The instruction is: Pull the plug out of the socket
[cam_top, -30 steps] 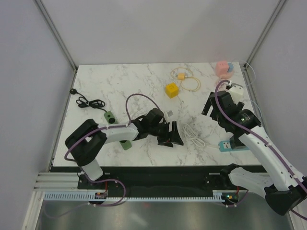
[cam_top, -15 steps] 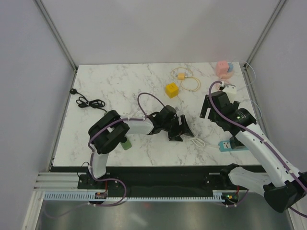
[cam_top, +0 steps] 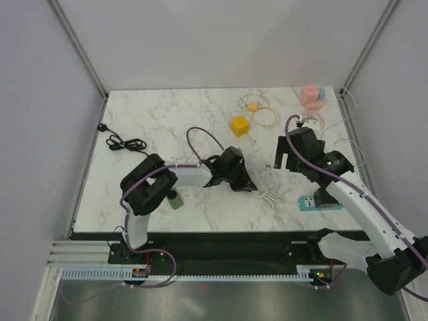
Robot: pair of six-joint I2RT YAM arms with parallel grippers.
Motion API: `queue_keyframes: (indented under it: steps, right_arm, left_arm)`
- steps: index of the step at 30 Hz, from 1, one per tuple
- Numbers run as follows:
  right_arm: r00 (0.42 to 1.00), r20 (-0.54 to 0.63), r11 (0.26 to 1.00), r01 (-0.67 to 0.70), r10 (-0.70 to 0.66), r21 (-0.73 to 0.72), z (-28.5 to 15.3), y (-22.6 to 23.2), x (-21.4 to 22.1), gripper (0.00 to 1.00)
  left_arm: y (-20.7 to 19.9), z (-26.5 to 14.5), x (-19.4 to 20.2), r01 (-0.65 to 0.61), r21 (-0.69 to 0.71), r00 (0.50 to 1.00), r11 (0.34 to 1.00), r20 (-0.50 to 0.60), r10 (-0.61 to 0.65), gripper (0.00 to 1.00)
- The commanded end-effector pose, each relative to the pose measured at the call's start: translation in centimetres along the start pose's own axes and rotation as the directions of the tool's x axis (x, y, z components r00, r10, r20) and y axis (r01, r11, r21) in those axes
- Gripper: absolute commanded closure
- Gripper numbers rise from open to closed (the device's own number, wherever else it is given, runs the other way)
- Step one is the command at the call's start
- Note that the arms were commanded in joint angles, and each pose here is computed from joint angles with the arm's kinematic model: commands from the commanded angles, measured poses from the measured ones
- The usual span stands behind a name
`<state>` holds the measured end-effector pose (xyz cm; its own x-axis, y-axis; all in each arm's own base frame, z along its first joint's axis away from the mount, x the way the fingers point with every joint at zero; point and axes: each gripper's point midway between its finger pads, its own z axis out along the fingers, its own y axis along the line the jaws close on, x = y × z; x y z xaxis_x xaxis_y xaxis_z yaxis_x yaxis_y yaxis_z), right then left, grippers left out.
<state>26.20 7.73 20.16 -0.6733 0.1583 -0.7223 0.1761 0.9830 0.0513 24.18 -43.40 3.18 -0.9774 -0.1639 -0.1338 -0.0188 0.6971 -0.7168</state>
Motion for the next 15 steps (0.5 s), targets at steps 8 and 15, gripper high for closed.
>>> queue_keyframes:
  steps: [8,15]
  right_arm:
    - [0.992,-0.063,0.946,0.085,-0.110,-0.313,0.3,5.3,2.1,0.02]
    - [0.967,-0.160,0.933,0.134,-0.197,-0.335,2.0,7.5,5.0,0.02]
  left_arm:
    - [10.1,-10.2,-5.1,0.050,-0.191,0.973,0.980,0.230,-0.005,0.98]
    - [14.5,-16.4,-6.9,0.077,-0.288,0.944,0.954,0.329,0.023,0.98]
